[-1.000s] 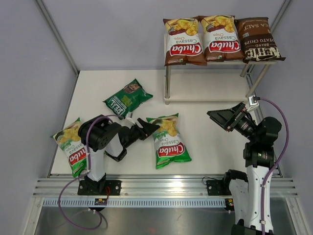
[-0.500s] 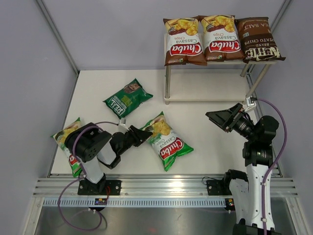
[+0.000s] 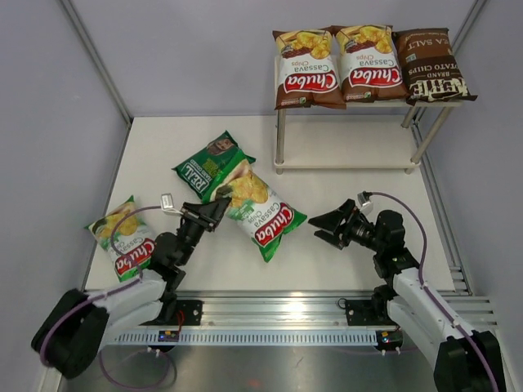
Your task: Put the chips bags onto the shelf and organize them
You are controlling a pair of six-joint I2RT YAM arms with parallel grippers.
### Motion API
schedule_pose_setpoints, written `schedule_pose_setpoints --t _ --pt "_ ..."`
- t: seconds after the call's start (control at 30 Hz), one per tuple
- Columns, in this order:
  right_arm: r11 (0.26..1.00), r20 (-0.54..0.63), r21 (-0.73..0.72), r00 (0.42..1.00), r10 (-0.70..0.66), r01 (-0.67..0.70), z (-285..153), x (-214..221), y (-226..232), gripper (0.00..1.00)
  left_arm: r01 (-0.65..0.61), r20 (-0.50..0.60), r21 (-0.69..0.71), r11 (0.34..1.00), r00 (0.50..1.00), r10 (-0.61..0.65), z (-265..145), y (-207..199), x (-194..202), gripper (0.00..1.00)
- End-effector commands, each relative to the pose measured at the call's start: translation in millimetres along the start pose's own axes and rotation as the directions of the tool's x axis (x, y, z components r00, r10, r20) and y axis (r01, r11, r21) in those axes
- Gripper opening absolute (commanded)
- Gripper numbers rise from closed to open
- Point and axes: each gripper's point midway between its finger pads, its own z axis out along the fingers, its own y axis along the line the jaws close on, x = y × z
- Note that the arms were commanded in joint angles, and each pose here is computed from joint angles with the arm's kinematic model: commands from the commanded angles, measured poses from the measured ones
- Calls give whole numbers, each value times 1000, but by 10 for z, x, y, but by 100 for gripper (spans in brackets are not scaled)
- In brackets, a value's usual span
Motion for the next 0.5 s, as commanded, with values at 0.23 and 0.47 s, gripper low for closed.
schedule_pose_setpoints --t 0.23,0.47 --pt "935 195 -287 968 -156 208 -24 -116 754 99 -11 255 59 998 967 -4 -354 -870 -705 0" --pt "814 113 -477 941 -319 333 221 405 1455 100 141 203 114 983 966 -162 -325 -995 -644 0"
